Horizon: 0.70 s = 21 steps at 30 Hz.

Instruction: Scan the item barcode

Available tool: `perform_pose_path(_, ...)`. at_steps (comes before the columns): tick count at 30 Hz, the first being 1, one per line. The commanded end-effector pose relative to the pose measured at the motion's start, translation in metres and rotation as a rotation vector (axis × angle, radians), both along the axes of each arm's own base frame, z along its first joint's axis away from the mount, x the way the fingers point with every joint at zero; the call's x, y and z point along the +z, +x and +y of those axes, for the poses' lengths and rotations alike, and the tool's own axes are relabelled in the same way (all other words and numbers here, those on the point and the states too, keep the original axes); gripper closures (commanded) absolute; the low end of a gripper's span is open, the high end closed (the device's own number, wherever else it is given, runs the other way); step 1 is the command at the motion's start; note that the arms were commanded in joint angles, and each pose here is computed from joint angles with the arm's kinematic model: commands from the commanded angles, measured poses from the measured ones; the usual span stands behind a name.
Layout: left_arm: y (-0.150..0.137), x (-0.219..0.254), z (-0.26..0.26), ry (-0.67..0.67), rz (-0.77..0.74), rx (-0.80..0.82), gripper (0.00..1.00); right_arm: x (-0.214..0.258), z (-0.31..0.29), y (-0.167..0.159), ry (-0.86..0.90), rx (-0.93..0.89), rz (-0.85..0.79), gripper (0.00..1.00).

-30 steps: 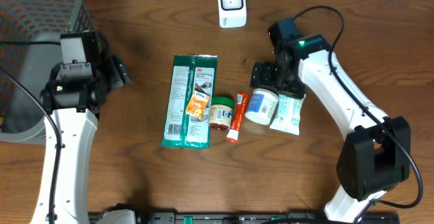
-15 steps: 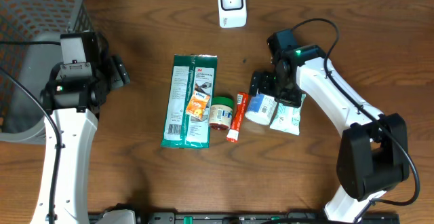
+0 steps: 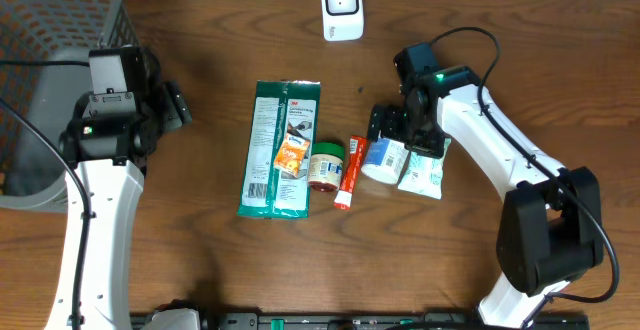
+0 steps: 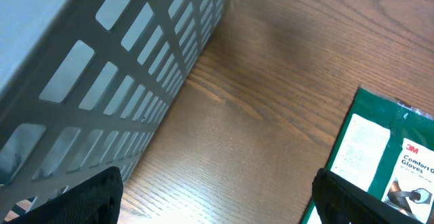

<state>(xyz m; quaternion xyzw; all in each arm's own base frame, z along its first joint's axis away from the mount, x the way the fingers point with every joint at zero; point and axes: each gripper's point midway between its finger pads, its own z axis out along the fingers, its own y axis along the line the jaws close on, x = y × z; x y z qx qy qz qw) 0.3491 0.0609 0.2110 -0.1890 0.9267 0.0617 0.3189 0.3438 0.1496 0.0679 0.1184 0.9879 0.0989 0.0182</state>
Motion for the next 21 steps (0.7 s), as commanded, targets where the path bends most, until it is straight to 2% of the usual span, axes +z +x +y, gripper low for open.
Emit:
perform_pose_path(1,0.0035,0.0052,0.0015,-0.002,-0.017,0.014,0.13,0.0001,-0.0052,0.0001,0.004,-0.019,0.005,0.01)
perform_pose_path(21,0.0035,0.0052,0.0015,-0.002,-0.017,0.014,0.13,0.0002,-0.0046,0.001,0.005,-0.015,0.0,0.01)
